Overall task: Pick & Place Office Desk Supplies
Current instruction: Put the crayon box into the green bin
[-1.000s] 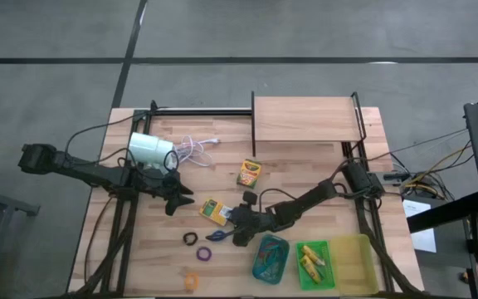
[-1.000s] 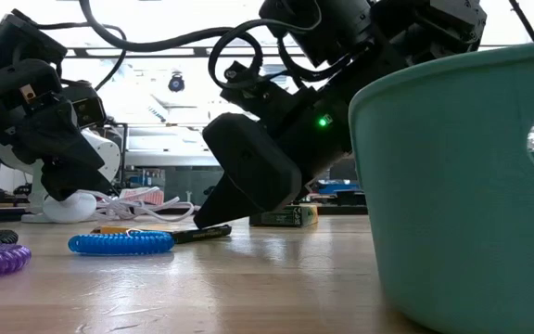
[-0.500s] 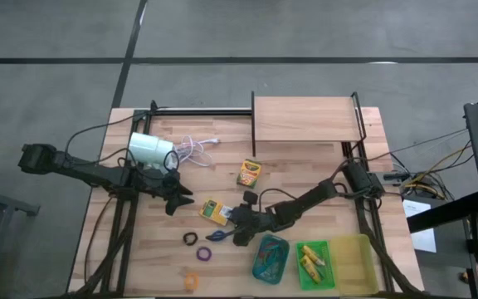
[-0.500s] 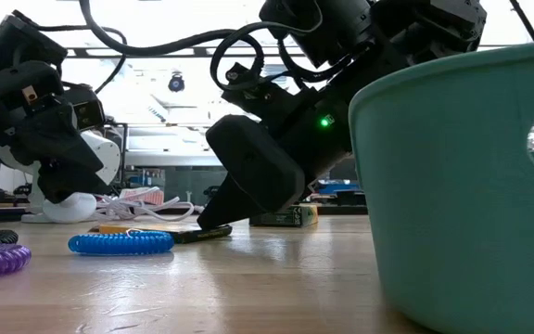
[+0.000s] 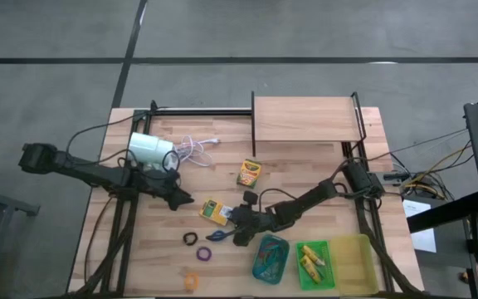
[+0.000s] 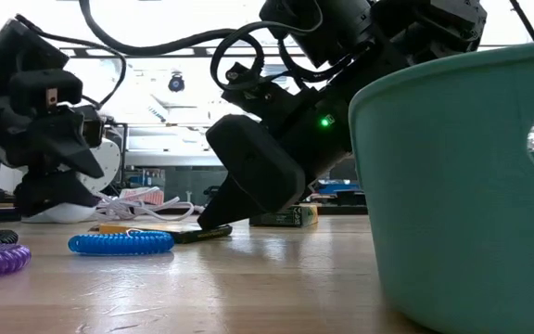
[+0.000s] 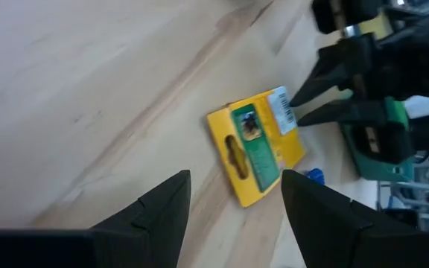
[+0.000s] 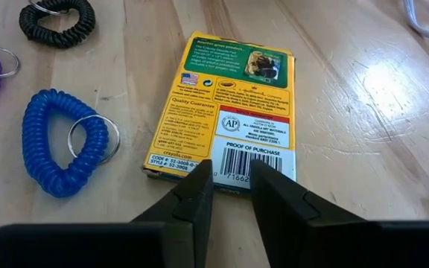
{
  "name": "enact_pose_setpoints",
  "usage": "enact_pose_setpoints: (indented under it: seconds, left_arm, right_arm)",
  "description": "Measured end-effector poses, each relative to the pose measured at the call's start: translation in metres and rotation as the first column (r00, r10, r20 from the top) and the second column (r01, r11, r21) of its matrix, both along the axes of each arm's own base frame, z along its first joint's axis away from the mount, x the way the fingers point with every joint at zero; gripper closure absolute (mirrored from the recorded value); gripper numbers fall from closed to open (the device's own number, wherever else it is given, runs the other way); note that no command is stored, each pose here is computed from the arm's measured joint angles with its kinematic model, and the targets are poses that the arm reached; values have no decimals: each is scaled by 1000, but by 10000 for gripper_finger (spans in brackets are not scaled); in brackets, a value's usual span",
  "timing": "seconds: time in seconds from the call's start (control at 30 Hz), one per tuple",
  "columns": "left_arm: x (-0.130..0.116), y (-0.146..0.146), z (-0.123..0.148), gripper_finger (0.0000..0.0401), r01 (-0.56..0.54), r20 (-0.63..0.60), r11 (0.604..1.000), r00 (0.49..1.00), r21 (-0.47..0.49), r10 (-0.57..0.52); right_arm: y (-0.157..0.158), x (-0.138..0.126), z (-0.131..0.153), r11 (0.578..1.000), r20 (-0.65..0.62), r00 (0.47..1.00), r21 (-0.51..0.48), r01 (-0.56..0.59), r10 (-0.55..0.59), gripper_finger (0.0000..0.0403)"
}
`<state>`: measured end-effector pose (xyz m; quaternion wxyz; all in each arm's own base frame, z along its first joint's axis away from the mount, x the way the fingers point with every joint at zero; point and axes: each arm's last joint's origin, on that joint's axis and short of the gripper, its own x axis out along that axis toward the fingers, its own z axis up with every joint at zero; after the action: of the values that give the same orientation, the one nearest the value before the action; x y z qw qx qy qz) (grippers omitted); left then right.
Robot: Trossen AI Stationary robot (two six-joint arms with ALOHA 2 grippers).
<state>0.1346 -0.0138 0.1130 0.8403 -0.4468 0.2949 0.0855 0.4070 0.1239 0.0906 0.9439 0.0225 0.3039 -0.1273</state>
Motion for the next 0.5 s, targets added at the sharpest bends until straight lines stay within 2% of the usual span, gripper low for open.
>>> enact_pose_setpoints:
  seconds: [0.27,0.5]
  left_arm:
    - [6,-1,-12,185,-3,-70,1000,998,4,3]
    - [24,-2,-14,185,1,-122,1000,993,7,0]
  right_arm:
    - [0,0,0,1000,0,1000,-1,0,0,321]
    - [0,0,0,1000,0,1000,-1,0,0,314]
